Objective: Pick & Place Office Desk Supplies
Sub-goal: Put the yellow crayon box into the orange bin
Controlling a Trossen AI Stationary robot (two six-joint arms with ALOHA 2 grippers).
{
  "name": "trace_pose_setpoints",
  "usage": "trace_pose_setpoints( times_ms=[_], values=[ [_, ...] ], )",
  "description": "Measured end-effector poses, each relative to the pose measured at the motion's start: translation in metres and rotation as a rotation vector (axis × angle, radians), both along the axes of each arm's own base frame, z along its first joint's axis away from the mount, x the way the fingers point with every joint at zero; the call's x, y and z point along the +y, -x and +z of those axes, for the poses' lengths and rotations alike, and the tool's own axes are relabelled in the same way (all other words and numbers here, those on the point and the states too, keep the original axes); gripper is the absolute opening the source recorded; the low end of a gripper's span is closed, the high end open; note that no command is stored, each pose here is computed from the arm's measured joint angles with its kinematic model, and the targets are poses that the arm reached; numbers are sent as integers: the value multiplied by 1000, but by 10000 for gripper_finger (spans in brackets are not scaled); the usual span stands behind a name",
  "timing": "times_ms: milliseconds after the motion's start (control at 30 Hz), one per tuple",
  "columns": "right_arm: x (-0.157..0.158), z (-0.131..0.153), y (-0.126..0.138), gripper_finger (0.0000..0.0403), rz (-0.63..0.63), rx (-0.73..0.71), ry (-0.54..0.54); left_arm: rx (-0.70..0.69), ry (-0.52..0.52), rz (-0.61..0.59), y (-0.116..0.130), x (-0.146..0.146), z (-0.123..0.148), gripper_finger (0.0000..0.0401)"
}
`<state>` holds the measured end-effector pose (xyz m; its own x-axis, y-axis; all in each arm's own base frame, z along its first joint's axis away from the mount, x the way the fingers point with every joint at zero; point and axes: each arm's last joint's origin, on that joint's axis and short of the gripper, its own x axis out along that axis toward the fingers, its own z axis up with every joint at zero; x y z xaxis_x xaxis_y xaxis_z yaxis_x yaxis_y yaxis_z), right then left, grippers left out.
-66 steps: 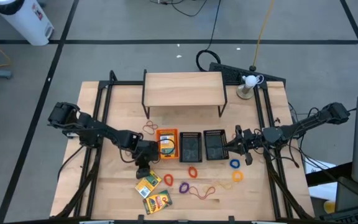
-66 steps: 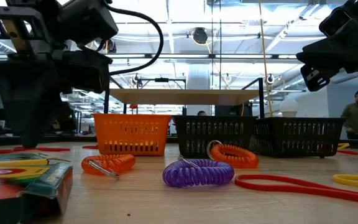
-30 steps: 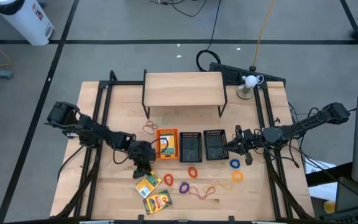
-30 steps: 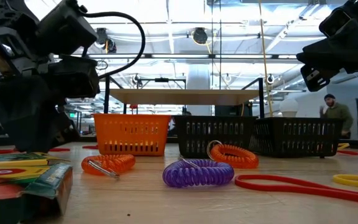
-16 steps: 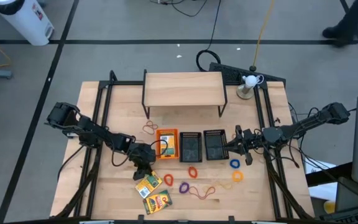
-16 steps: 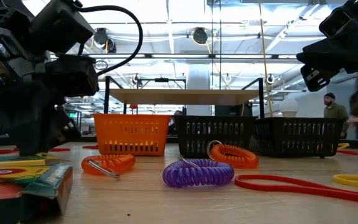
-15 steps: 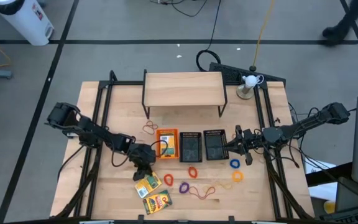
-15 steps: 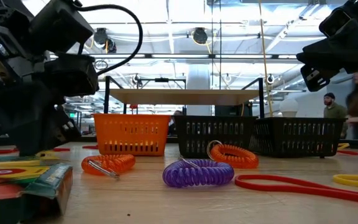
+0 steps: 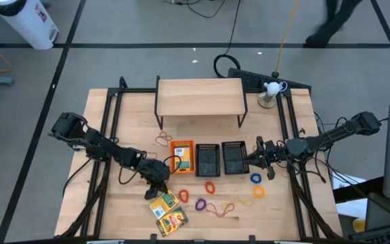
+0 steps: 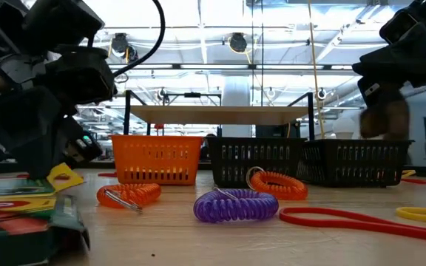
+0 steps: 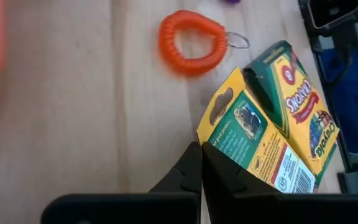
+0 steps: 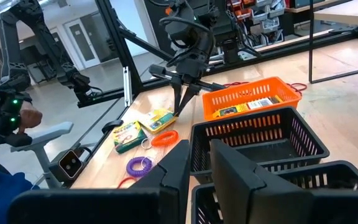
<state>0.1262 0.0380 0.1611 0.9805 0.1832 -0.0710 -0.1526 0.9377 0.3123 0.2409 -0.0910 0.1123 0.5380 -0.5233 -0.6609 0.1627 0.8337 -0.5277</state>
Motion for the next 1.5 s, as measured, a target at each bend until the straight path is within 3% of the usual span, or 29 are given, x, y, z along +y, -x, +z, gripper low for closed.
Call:
trace_pose_setpoints(
  times_ms=[300, 600, 733, 867, 1067, 1500],
  values=[
    [-1, 0, 0, 59, -28, -2, 4, -115, 49, 3, -3, 3, 22, 1],
    [-1, 0, 0, 59, -28, -1, 5, -402, 44, 60, 8, 11, 80, 0],
    [-1, 0, 0, 59, -28, -1, 5, -554, -40, 141, 17, 18, 103, 0],
    [-1, 0, 0, 59, -28, -1, 5, -662, -212, 232, 22, 24, 115, 0],
    [-1, 0, 0, 59, -49, -2, 7, -606, -414, 382, 21, 41, 109, 0],
    [-1, -1, 0, 59, -49, 6, 9, -495, -471, 452, 19, 67, 99, 0]
  ],
)
